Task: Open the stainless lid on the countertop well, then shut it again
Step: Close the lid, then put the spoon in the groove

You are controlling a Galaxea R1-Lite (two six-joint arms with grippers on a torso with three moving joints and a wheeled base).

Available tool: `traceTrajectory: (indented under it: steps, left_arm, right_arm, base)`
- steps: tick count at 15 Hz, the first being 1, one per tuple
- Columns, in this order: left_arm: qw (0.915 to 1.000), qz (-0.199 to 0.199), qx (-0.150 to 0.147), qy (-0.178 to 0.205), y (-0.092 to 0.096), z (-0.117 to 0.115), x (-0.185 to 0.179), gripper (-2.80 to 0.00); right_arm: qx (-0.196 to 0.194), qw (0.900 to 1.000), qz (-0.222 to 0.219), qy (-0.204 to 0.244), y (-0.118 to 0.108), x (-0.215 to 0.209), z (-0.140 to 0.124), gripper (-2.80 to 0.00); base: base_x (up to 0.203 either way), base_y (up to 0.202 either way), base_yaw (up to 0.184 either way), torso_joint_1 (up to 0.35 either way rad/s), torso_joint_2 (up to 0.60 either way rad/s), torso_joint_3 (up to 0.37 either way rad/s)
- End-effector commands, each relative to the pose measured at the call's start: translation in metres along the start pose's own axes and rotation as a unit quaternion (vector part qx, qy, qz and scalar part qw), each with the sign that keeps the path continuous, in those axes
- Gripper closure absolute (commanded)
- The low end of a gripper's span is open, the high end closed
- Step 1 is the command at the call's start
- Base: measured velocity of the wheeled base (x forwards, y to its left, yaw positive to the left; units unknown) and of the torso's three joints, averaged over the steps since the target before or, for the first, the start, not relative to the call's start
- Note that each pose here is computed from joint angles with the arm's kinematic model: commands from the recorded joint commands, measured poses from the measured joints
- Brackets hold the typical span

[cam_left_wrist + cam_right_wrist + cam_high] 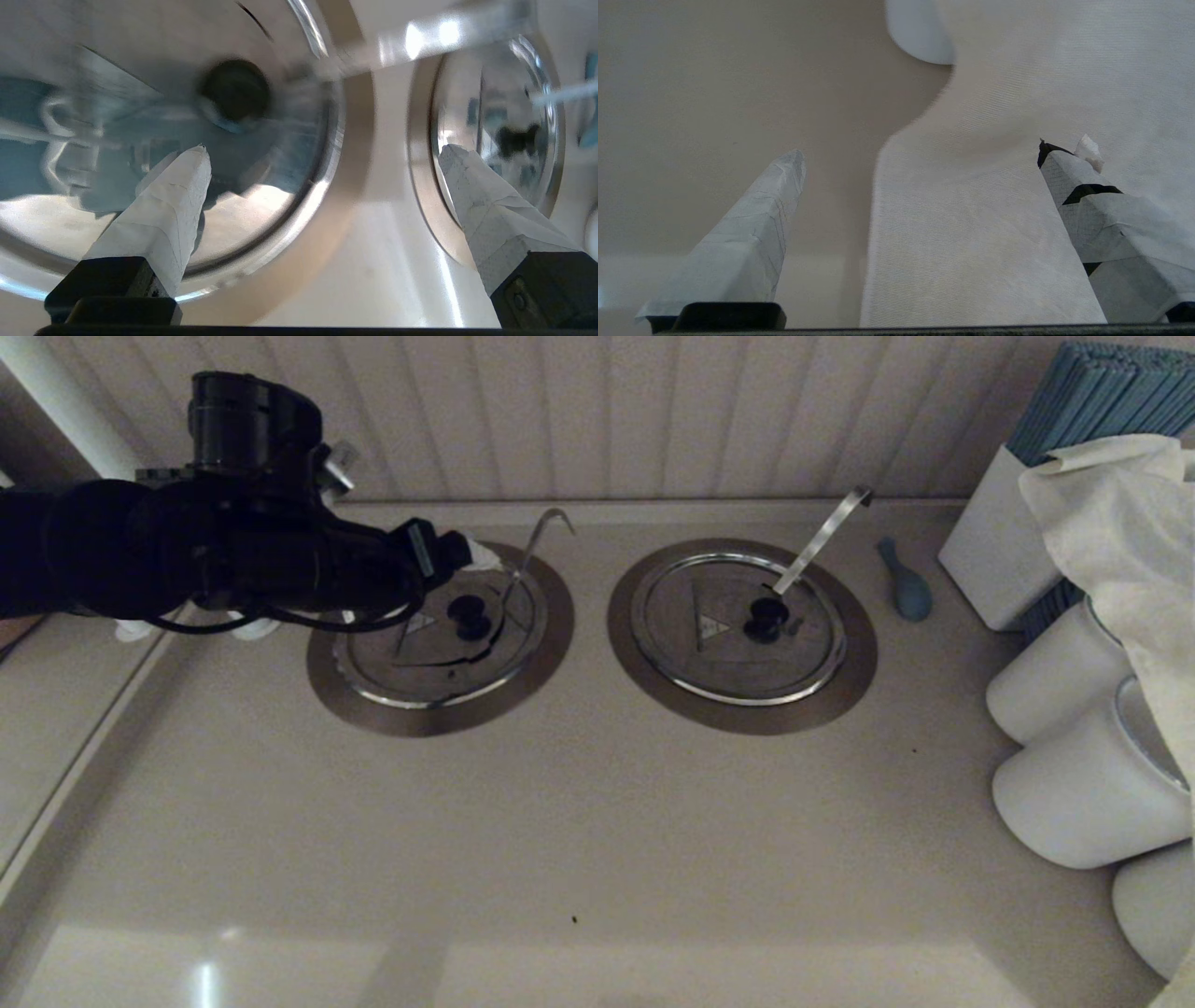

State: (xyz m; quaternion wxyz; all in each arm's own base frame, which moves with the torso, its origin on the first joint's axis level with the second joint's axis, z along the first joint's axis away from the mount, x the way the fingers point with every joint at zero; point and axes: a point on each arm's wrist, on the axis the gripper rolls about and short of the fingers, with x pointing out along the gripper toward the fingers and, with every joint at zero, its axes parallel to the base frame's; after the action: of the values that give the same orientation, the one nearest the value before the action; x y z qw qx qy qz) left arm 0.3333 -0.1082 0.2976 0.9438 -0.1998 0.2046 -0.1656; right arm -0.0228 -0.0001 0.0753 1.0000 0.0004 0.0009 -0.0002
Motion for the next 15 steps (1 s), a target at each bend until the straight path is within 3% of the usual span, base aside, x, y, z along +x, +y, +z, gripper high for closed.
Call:
traceTrajectory:
  steps: [1,4,6,7,8,9,11,15]
  left_arm:
    - [0.9999,-0.004,0.004,0.016,-0.009,-0.011,0.009,-2.80]
    - [0.9988,0.007,0.025,0.043,-0.029,-0.038,0.029,-2.80]
    - [0.9954,0.024,0.074,0.055,-0.029,-0.056,0.037,-2.80]
    - [0.9935,0.020,0.103,0.044,-0.025,-0.065,0.041,-2.80]
    - [0.9916,0.008,0.128,0.011,-0.024,-0.067,0.045,-2.80]
    - [0.9872,-0.004,0.152,-0.048,-0.025,-0.064,0.050,-2.80]
    - [0.9749,0.008,0.184,-0.125,-0.023,-0.065,0.063,-2.80]
    - [0.9697,0.004,0.183,-0.162,-0.030,-0.050,0.054,-2.80]
  right_arm:
    - [0.000,1.000,0.000,0.000,0.000,0.000,0.000,-2.80]
    - [0.000,1.000,0.000,0.000,0.000,0.000,0.000,-2.80]
    - [0.000,1.000,0.000,0.000,0.000,0.000,0.000,-2.80]
    - [0.000,1.000,0.000,0.000,0.000,0.000,0.000,-2.80]
    - [0.000,1.000,0.000,0.000,0.000,0.000,0.000,-2.80]
    - [0.000,1.000,0.000,0.000,0.000,0.000,0.000,-2.80]
    - [0.000,1.000,0.000,0.000,0.000,0.000,0.000,-2.80]
    - [0.000,1.000,0.000,0.000,0.000,0.000,0.000,-2.80]
  base:
    - [0.000,0.000,0.000,0.000,0.00,0.000]
    - [0.000,0.000,0.000,0.000,0.00,0.000]
    - [0.000,0.000,0.000,0.000,0.00,0.000]
    - [0.000,0.000,0.000,0.000,0.00,0.000]
    - [0.000,0.000,0.000,0.000,0.00,0.000]
    - [0.000,0.000,0.000,0.000,0.00,0.000]
    - [0.000,0.000,0.000,0.000,0.00,0.000]
    - [0.000,0.000,0.000,0.000,0.00,0.000]
